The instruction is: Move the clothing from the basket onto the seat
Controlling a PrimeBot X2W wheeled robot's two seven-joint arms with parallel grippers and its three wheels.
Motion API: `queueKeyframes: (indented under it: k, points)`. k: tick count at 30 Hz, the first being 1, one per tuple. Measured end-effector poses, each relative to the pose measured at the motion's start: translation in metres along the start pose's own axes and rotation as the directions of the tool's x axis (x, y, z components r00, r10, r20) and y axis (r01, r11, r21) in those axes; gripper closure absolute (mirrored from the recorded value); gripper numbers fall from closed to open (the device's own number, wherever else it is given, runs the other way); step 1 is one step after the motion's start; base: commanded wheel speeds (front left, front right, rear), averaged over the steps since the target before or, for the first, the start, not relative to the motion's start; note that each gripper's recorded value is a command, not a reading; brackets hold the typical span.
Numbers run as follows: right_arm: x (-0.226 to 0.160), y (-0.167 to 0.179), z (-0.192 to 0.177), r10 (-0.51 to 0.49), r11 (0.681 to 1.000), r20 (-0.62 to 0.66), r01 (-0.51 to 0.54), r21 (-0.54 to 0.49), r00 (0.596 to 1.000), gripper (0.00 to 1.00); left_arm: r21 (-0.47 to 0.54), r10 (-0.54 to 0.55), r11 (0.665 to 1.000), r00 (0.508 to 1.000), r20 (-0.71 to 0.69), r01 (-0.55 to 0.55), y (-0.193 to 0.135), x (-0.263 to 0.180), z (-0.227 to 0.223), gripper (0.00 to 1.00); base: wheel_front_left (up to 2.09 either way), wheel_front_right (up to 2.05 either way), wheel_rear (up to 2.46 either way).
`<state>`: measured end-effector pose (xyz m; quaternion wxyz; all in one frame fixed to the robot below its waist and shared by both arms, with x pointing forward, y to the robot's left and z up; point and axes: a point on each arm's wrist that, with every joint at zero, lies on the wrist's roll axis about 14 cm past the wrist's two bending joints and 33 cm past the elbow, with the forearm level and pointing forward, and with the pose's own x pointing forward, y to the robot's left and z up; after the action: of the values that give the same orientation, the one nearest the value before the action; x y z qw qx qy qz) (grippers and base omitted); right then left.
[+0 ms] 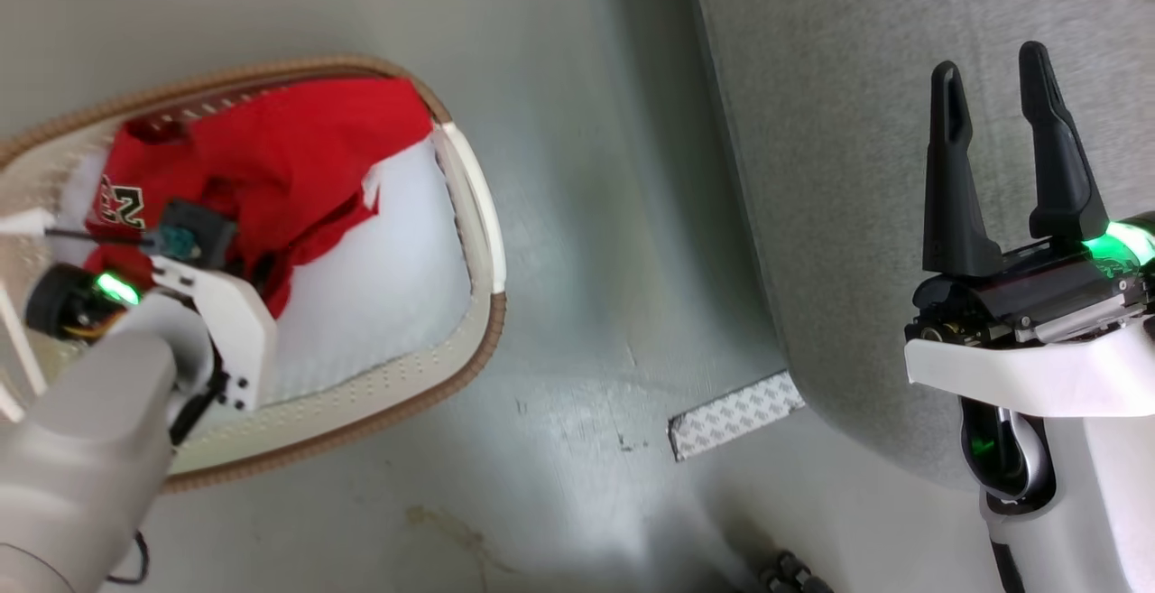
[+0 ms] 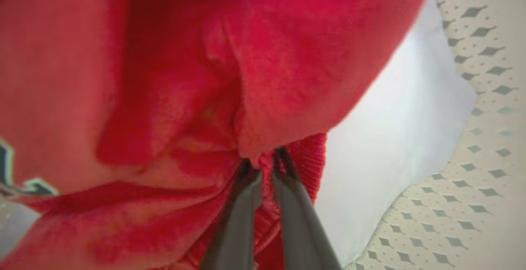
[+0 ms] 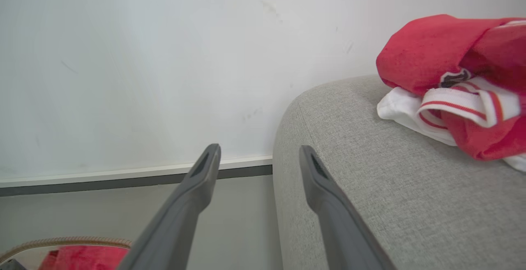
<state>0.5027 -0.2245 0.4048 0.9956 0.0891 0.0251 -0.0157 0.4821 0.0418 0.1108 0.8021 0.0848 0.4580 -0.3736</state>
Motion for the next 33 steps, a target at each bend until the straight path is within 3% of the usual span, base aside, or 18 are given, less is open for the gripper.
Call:
queueKeyframes:
  k: [10,18,23,33]
  points:
    - [-0.015,0.008,0.055,0.012,1.000,0.105,-0.009,-0.028,0.994,0.00,-0.031,0.006,1.000,0.987,0.158,-0.001,-0.032,-0.048,0.053,1.00,0.00,0.00,0.00]
    - [-0.039,0.021,0.100,0.029,1.000,0.193,-0.028,-0.005,0.981,0.00,-0.031,0.033,0.999,0.949,0.314,-0.025,-0.053,-0.105,0.105,1.00,0.00,0.00,0.00]
    - [-0.056,0.030,0.122,0.045,0.999,0.238,-0.045,-0.006,0.970,0.00,-0.018,0.052,0.999,0.891,0.451,-0.049,-0.063,-0.151,0.151,1.00,0.00,0.00,0.00]
    - [-0.092,0.050,0.147,0.091,0.995,0.291,-0.097,0.007,0.952,0.00,-0.022,0.105,0.993,0.752,0.651,-0.119,-0.090,-0.246,0.189,1.00,0.00,0.00,0.00]
